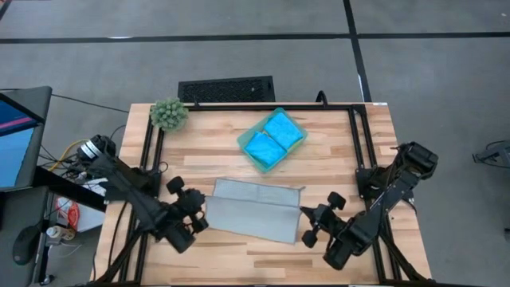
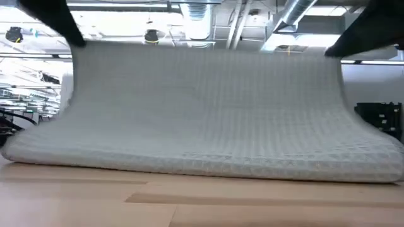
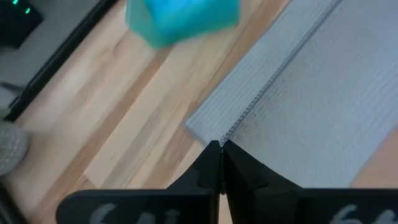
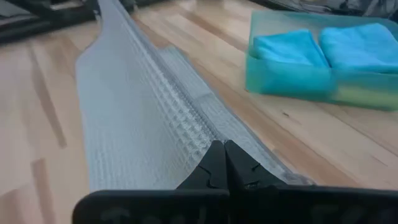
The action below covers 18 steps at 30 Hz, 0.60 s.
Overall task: Fold microfiber towels
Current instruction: Fold the gray microfiber towel
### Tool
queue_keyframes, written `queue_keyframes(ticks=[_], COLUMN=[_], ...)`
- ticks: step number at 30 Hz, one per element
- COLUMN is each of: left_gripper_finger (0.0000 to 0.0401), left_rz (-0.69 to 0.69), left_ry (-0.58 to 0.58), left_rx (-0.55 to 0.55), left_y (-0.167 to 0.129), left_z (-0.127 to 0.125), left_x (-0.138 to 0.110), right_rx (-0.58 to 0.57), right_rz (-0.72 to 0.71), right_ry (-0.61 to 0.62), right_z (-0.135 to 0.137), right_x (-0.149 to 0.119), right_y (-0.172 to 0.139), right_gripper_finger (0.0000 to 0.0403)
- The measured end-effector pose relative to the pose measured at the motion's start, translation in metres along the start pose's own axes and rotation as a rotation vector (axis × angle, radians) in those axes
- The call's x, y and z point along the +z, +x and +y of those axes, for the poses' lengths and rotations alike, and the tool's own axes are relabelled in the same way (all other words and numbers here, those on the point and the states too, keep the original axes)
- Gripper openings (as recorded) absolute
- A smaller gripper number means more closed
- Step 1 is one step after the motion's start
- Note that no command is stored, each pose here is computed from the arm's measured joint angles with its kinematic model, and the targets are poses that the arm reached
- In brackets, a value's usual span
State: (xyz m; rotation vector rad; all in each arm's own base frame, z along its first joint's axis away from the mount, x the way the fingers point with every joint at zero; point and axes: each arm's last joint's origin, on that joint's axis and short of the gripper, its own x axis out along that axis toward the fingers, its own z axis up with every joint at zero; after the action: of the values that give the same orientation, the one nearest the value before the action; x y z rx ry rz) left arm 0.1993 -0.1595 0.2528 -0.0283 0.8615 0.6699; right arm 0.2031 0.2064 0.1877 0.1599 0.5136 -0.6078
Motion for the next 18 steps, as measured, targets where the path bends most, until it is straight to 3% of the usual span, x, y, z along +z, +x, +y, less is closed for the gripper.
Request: queue_keyframes(ticks=[4, 10, 18], left_gripper_finger=[0.0000, 0.0000, 0.0000], left_rz=[0.043, 0.046, 0.076], left_ry=[0.002, -0.010, 0.003], left_rx=[0.048, 0.033, 0.021], left_y=[0.018, 0.033, 0.048], left_z=[0.000, -0.002, -0.002], left_x=[-0.006, -0.011, -0.013], right_rx=[-0.043, -0.090, -0.080], right_rz=[0.051, 0.095, 0.138], right_ry=[0.000, 0.020, 0.029], right_z=[-0.008, -0.021, -0.021], right_x=[-0.003, -0.013, -0.015], right_y=[0.018, 0.039, 0.041], right_gripper_finger=[0.0000, 0.0001, 0.0001])
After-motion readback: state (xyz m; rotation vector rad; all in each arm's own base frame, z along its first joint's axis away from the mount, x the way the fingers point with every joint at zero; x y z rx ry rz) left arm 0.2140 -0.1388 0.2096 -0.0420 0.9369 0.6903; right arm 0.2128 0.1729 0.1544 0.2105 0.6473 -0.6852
